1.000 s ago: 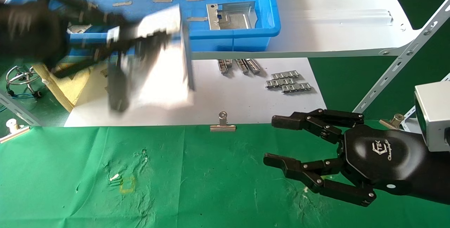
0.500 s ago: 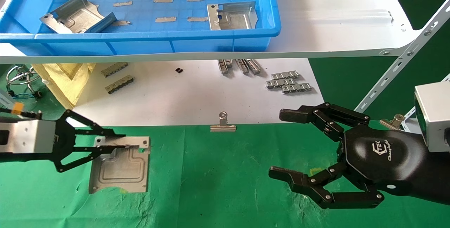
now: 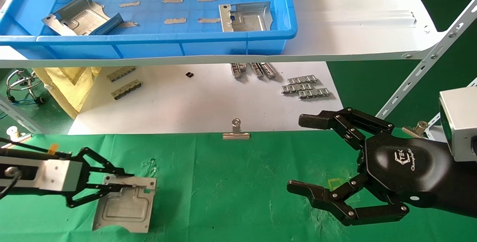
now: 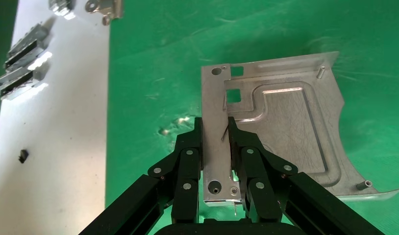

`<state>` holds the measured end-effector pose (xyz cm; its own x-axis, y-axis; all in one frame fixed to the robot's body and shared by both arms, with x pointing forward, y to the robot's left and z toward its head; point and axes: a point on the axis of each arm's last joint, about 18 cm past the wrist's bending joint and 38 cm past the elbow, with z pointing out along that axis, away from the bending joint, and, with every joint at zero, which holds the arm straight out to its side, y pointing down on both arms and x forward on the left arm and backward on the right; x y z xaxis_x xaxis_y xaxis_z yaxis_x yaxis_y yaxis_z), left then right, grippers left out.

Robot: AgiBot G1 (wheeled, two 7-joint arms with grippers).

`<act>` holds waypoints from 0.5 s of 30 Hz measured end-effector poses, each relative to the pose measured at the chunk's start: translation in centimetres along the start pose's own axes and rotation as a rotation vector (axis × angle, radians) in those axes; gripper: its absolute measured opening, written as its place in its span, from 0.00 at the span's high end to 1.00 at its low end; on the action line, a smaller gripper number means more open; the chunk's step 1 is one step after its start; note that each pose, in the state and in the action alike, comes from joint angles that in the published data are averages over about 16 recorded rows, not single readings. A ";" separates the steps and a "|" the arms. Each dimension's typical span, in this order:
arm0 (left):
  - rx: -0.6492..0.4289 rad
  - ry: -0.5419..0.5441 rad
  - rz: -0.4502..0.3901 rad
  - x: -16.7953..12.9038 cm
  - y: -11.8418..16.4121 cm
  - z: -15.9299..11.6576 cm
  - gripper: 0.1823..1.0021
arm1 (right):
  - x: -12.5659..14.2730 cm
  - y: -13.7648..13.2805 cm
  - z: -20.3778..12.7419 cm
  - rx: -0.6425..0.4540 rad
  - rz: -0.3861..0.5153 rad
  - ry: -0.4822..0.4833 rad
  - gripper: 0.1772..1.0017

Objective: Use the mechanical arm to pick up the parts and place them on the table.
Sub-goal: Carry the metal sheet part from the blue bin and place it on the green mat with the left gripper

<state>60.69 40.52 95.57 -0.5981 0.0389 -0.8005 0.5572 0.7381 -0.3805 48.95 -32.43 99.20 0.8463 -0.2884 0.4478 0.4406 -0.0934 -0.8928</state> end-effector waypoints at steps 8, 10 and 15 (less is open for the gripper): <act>0.000 -0.007 0.004 -0.3 0.3 0.8 0.88 | 0.0 0.0 0.0 0.000 0.000 0.000 0.00; 0.000 -0.010 0.004 -0.4 0.4 0.8 0.87 | 0.0 0.0 0.0 0.000 0.000 0.000 0.00; 0.009 -0.030 -0.008 -0.8 0.2 0.4 0.82 | 0.0 0.0 0.0 0.000 0.000 0.000 0.00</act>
<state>61.54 40.38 95.91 -0.5856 0.0127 -0.8105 0.5572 0.7325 -0.3911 48.95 -32.43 99.20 0.8463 -0.2884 0.4478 0.4406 -0.0934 -0.8928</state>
